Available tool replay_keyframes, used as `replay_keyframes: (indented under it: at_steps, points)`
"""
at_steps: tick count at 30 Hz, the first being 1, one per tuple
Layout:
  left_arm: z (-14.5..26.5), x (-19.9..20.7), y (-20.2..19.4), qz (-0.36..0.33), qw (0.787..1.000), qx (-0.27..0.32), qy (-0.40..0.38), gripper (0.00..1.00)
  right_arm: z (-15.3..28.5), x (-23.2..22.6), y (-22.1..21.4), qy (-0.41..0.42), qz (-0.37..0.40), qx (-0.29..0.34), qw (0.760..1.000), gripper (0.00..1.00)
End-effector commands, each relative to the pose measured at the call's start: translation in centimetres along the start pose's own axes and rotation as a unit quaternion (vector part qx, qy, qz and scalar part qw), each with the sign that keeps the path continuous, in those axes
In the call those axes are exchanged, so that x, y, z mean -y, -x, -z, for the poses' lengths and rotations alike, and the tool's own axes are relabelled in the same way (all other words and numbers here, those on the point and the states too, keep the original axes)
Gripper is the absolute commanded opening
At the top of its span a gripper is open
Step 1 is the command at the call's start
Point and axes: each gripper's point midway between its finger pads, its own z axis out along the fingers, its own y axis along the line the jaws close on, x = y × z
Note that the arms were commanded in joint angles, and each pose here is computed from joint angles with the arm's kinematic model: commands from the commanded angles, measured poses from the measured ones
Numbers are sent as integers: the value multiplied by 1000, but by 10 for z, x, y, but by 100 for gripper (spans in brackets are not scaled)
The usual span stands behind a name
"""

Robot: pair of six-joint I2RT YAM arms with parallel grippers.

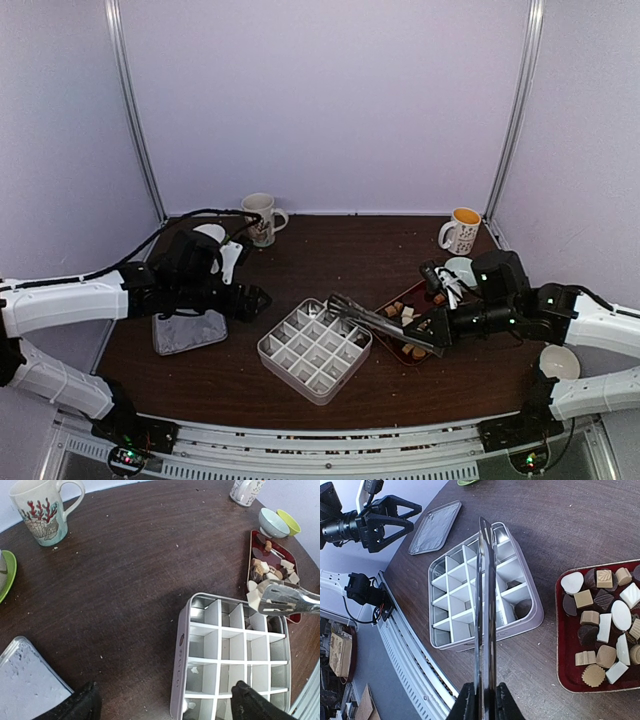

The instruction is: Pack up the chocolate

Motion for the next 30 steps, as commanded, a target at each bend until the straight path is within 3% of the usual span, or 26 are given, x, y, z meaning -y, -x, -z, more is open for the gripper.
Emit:
replay_keyframes:
  at_steps: [1, 9, 30]
  points:
    - [6, -3, 14, 7, 999, 37, 5, 97, 4, -11, 17, 4, 21, 21, 1000, 13]
    - [9, -5, 16, 8, 999, 47, 10, 98, 3, -10, 17, -3, 26, 19, 999, 14]
    - [-4, -8, 2, 3, 1000, -2, 23, 97, -18, -2, 15, -25, 43, -6, 999, 17]
